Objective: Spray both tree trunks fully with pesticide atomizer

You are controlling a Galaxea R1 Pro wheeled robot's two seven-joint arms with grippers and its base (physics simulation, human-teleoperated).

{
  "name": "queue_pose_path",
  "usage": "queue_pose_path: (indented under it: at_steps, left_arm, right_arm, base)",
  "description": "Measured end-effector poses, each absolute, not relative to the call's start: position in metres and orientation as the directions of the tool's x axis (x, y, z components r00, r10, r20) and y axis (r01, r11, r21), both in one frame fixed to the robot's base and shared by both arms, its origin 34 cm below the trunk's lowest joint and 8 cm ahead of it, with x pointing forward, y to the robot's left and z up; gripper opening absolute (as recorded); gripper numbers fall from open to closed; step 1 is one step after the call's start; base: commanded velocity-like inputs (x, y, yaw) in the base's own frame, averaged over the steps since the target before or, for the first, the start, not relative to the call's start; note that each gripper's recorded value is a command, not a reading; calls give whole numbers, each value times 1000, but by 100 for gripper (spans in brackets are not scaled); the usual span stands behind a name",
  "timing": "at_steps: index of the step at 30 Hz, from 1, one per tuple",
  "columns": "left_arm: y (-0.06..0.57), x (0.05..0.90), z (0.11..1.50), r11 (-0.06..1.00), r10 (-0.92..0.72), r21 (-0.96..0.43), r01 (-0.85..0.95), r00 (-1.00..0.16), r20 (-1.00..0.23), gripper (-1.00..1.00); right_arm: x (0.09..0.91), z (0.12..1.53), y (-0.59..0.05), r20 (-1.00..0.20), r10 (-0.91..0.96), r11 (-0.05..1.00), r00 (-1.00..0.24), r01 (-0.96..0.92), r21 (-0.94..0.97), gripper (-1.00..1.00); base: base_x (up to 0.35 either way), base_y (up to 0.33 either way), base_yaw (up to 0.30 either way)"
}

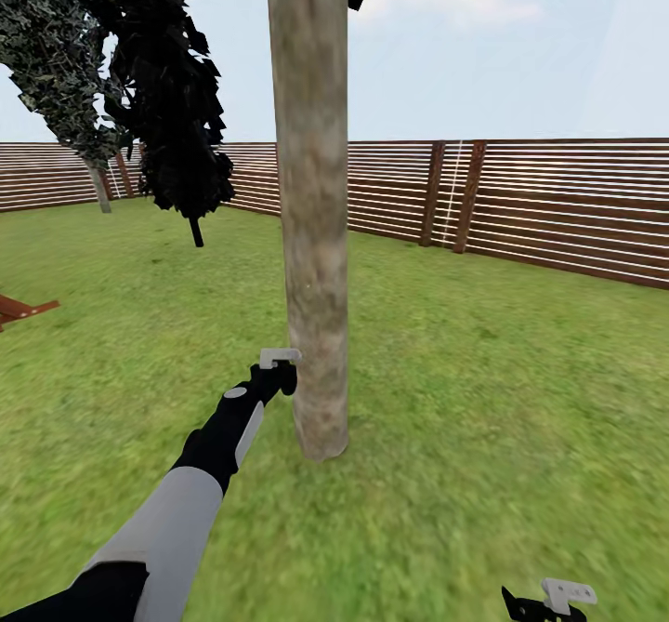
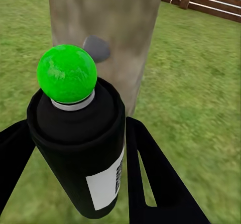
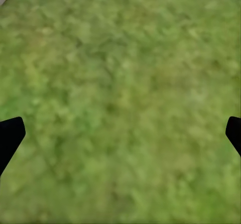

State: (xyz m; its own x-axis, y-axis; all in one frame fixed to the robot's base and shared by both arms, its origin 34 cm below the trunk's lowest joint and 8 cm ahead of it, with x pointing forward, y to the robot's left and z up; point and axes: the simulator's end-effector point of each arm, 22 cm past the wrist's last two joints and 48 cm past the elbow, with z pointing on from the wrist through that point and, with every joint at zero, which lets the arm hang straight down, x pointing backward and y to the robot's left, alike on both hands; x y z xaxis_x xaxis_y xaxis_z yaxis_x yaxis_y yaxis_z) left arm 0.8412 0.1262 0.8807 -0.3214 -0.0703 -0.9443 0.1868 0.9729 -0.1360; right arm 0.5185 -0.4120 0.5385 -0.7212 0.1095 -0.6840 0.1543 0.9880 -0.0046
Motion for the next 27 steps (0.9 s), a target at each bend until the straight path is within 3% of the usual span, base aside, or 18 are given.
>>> queue_pose_path:
  at_steps: [16, 21, 27]
  left_arm:
    - [124, 842, 886, 972, -60, -129, 196, -323, -944, -100]
    - [130, 839, 899, 974, -55, -137, 183, -395, -917, -100]
    - [136, 834, 921, 975, -53, -142, 173, -437, -898, -100]
  right_arm:
    - [518, 538, -412, -683, 110, 988, -722, 155, -5, 100]
    - [518, 538, -411, -682, 107, 989, -723, 151, -5, 100]
    - [485, 509, -398, -518, -44, 994, -855, 17, -111, 100]
  base:
    - [1, 0, 0]
    - [0, 0, 0]
    - [0, 0, 0]
